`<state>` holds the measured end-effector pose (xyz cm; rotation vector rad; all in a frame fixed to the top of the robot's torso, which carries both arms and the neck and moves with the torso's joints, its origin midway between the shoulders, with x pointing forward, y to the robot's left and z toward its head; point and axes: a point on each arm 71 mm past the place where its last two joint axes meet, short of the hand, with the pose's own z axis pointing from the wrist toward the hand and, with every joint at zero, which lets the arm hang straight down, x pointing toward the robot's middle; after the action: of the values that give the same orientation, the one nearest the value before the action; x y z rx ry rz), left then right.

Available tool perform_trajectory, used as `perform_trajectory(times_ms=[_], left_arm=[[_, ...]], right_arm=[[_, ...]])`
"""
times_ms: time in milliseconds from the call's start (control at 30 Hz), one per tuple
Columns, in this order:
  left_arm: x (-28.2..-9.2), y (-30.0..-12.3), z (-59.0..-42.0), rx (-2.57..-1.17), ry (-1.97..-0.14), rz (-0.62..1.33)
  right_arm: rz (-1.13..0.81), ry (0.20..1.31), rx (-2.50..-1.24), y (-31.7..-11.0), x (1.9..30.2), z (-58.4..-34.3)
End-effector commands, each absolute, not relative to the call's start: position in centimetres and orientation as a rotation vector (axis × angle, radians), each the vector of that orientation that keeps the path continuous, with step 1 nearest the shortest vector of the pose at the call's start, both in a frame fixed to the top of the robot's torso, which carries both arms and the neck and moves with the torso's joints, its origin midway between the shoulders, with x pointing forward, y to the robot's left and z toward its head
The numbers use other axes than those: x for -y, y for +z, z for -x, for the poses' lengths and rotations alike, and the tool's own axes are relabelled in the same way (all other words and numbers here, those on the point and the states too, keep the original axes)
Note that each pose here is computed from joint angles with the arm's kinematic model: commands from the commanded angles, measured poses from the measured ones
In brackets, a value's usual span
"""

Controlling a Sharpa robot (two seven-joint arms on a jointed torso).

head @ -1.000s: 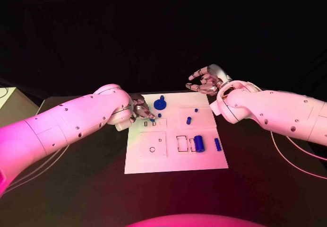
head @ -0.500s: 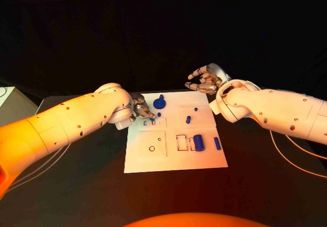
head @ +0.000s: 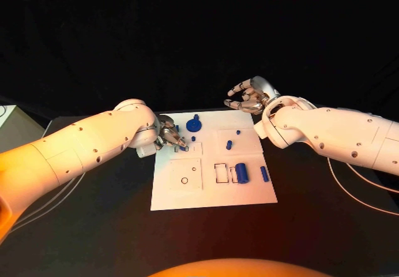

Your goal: Assemble the parts on the task board

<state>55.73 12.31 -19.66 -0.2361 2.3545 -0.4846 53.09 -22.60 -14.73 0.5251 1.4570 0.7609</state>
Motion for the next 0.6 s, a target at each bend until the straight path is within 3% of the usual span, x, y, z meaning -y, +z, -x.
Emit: perform_trajectory(times_ms=[33, 600], left_arm=[[-12.16, -19.66, -55.56, -2.423, -0.499, 0.197], [-12.00, -18.94, -56.17, -2.423, -0.486, 0.182]], right_arm=[[-0.516, 0.767, -1.466, -14.84, 22.38, -53.11], [-0.515, 0.769, -1.469, -14.91, 22.22, -53.10]])
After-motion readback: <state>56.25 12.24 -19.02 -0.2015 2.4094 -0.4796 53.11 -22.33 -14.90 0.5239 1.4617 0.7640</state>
